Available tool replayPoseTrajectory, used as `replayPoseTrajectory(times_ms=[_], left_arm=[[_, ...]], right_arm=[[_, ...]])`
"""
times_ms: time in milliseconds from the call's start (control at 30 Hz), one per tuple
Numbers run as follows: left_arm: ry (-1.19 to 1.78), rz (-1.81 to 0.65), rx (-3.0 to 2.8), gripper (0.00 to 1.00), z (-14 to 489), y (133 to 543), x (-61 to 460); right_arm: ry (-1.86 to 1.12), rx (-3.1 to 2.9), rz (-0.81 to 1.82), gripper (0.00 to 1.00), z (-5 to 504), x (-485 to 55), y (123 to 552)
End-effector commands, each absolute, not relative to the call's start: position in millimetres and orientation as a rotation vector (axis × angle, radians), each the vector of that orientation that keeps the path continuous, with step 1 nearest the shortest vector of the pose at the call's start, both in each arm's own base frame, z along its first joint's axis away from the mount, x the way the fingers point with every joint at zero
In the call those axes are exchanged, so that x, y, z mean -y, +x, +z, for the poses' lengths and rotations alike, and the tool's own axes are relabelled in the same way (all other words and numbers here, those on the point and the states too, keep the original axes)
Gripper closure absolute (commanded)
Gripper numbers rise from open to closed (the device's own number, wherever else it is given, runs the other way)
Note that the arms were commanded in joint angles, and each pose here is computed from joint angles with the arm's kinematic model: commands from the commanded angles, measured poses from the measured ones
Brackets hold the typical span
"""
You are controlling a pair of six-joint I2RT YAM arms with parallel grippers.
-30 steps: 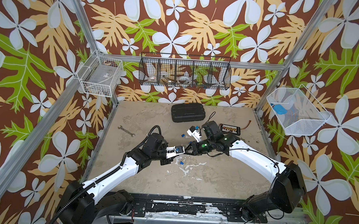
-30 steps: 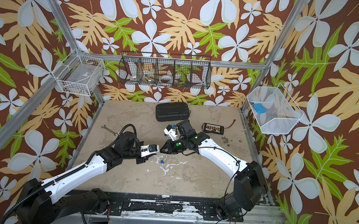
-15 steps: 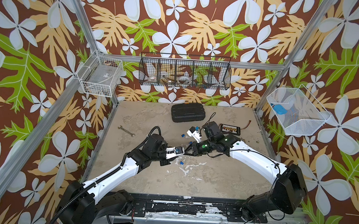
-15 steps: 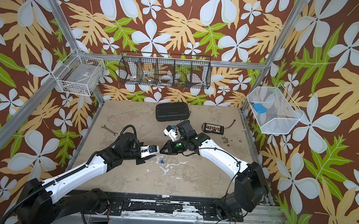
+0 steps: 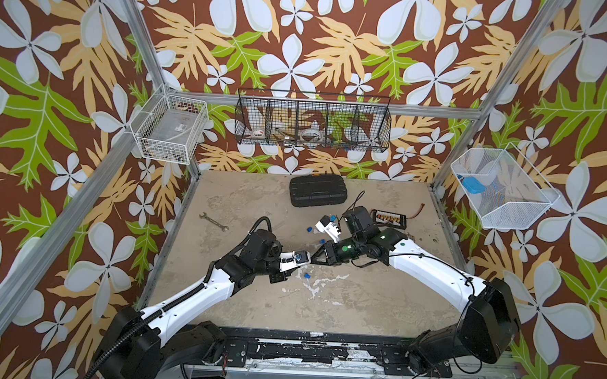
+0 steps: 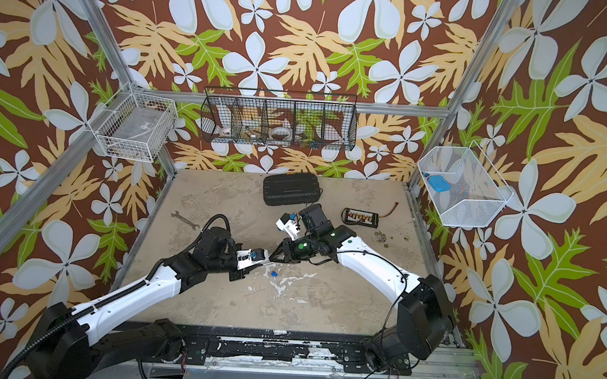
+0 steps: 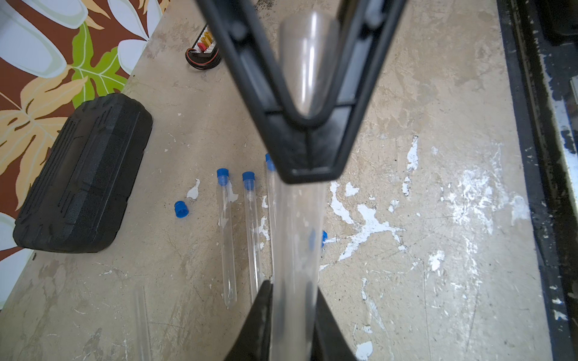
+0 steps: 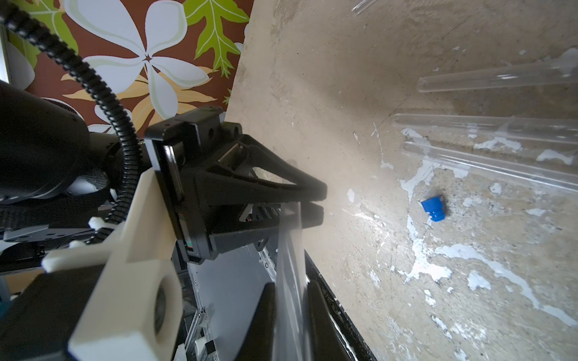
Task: Insert stoppers into test tubes
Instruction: Pick up the test tube at the center of the board.
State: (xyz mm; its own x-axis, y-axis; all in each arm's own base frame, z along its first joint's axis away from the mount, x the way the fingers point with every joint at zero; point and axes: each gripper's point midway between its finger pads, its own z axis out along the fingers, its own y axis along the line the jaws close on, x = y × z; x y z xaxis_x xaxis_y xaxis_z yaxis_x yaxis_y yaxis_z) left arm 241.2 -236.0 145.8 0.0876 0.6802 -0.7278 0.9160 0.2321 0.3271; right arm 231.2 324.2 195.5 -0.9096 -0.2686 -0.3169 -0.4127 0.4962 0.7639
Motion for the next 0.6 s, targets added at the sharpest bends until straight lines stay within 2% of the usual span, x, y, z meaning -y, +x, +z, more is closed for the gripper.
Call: replayPoseTrajectory(times_ms=[0,233,300,367,467,567], left_arm=[[1.513,-0.346,-1.629,0.81,149,243,238],[1.52,-0.342,-1.623,0.9,151,242,238],[1.52,-0.341,-1.62,0.93,153,242,238],[1.514,-0.342,-1.62,0.97,154,242,238],[1.484,-0.343,-1.649,1.0,153,244,236],[1.408,-0.313,-1.706,1.0,151,252,231]], right_arm=[[-0.597,-2.573,1.422,0.89,199,-327,228],[-0.597,-2.574,1.427,0.87,199,-328,229],[-0.595,-2.569,1.421,0.81,200,-328,230],[-0.594,-2.546,1.409,0.67,207,-328,234],[-0.582,-2.462,1.38,0.55,225,-323,245],[-0.58,-2.35,1.278,0.52,244,-308,260]])
